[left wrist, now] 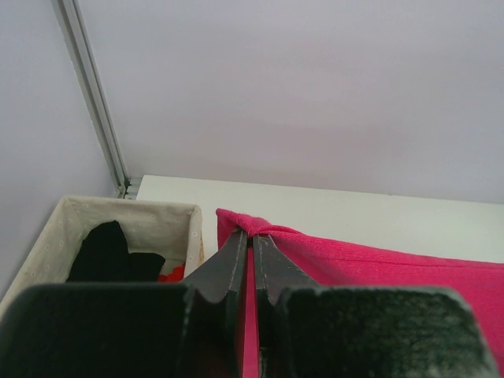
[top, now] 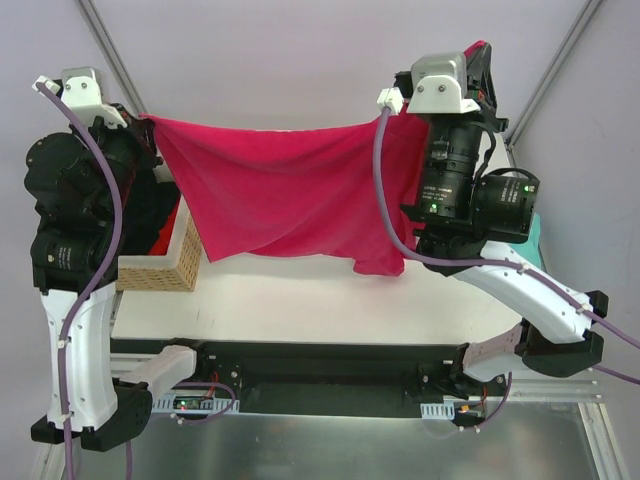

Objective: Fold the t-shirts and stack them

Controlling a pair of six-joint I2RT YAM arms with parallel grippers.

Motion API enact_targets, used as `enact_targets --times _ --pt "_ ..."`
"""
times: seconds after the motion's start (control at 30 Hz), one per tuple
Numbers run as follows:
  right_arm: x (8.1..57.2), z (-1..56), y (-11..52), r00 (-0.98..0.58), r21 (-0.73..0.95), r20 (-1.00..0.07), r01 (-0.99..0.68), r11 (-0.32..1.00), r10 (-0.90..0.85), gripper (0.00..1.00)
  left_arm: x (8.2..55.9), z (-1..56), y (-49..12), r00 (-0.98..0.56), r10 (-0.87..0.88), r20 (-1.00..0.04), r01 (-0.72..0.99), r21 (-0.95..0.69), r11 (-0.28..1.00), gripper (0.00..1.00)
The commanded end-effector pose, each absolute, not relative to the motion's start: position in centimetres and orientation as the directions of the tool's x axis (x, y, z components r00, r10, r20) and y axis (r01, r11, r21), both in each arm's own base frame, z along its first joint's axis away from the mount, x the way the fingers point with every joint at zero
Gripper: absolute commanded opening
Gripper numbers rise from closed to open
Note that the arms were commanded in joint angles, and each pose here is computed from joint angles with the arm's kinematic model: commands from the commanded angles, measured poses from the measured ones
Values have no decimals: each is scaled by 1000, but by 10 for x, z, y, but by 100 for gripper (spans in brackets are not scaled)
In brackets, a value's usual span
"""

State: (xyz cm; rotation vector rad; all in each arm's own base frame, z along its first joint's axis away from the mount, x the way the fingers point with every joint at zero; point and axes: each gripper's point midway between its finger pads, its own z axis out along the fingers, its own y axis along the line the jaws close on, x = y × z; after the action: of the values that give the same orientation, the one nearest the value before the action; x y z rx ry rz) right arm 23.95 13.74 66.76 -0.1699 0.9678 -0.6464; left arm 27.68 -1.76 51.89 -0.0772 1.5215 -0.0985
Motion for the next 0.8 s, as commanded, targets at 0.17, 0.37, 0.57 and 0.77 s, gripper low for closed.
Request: enact_targets --times 0.17,0.37,0.57,0.77 --pt "216 688 114 330 -498 -613 544 675 -718 1 267 536 -12 112 -97 -989 3 -97 995 0" --pt "210 691 111 334 -496 -606 551 671 -722 1 266 539 -13 118 -102 -988 8 -102 995 0" --pt "210 690 110 334 -493 -610 550 675 -718 1 266 537 -12 115 -103 -988 5 -103 995 0" --pt "210 688 114 332 -497 -598 560 663 -730 1 261 539 -11 124 -103 -987 4 -103 995 0"
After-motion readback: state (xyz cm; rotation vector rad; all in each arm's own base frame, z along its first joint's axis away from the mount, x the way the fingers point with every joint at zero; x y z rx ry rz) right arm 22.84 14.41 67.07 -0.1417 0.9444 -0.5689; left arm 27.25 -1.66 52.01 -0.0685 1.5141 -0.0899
